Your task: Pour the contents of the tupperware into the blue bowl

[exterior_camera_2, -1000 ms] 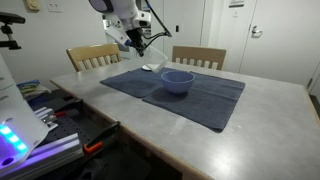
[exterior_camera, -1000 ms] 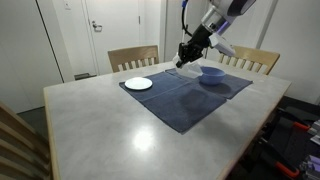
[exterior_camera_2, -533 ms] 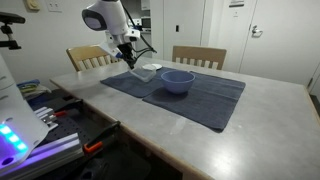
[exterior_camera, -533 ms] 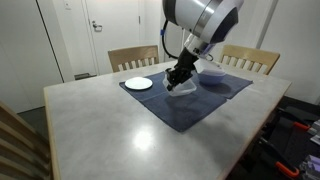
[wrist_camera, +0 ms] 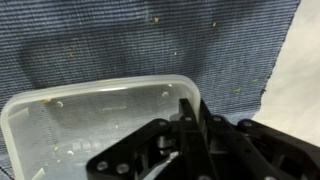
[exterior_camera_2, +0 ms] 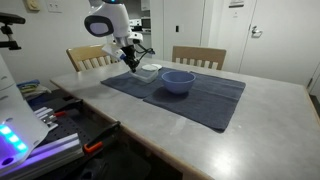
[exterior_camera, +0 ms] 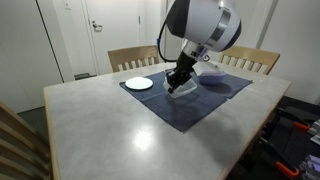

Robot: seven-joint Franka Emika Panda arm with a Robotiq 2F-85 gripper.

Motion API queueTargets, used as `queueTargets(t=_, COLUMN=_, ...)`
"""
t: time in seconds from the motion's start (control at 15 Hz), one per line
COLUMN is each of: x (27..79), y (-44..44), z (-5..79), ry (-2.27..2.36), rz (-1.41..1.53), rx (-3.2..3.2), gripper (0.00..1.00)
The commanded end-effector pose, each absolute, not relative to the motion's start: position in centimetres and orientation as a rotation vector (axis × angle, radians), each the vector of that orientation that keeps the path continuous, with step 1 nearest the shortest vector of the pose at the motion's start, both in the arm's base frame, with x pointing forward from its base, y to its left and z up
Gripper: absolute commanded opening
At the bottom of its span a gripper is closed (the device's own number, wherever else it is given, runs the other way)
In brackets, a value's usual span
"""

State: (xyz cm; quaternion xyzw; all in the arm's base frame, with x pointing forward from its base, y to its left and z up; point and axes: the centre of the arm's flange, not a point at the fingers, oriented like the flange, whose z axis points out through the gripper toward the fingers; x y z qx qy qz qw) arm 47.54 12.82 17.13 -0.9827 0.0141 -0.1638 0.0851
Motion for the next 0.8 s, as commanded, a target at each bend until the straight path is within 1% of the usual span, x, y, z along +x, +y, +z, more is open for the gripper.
queueTargets(t=0.0, x=50.7, y=11.3, z=18.1, ry=0.029, rz=-0.252, rx=-2.964, gripper=0.02)
queueTargets(t=0.27, x=53.2, y=9.8, z=19.4, ry=0.015, rz=-0.11, rx=-2.98, gripper=0.02)
queueTargets(t=0.33, x=53.7, y=10.0, z=19.7, ry=0.016, rz=-0.078, rx=-2.977, gripper=0.22)
queueTargets(t=0.4, x=54.1, y=10.3, z=19.8, ry=0.017, rz=-0.052, rx=-2.977, gripper=0.34)
queueTargets(t=0.53, x=54.5, y=11.6, z=19.7, ry=0.032, rz=-0.019, rx=-2.971, gripper=0.46)
queueTargets(t=0.73, x=54.4, y=13.3, z=20.7, ry=0.052, rz=-0.062, rx=-2.952, gripper=0.69)
